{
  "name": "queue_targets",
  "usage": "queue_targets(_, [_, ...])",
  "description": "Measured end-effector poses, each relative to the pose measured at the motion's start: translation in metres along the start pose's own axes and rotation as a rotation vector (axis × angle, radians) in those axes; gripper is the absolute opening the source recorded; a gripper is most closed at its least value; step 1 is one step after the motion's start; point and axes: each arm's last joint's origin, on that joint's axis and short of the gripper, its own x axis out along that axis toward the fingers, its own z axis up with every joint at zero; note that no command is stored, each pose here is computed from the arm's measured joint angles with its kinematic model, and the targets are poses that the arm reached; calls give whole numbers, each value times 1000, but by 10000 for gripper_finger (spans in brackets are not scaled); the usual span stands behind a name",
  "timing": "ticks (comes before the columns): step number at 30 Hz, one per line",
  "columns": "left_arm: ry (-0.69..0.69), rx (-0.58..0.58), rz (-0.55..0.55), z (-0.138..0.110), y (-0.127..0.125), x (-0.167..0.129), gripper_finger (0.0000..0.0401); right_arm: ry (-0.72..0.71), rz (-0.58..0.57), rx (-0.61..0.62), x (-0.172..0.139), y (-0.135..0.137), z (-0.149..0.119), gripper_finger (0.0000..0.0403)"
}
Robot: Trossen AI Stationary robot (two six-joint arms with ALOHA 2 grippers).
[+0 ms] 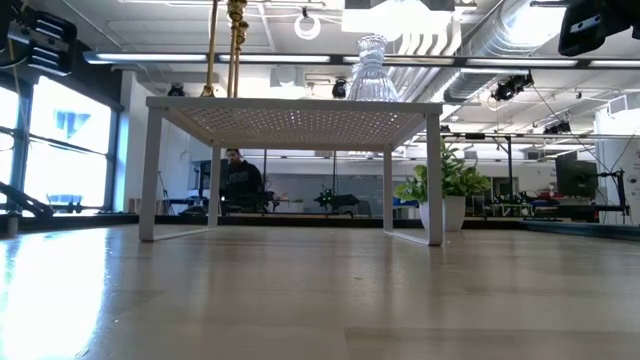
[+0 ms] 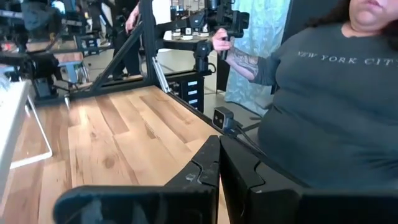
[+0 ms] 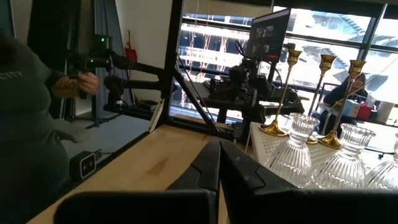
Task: Pick & Place candle stick holders
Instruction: Return to Home Position
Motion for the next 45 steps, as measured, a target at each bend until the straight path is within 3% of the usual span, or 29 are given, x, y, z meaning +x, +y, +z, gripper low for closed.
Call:
queue_targets(9, [-24,50,-8,-13,-1,6,0,18,-32,-60,1,-3,-2,0])
queue_targets(19, [-73,99,55,-23,0,10,0,11,-7,-79,3,-9,-3,0])
queue_targets(24, [-63,112,136,-23,11,12,0,11,-14,-84,4,-12,-4,0])
queue_targets(45, [-50,99,253,-24,55,3,0,75,-125,-144,5,-26,-10,0])
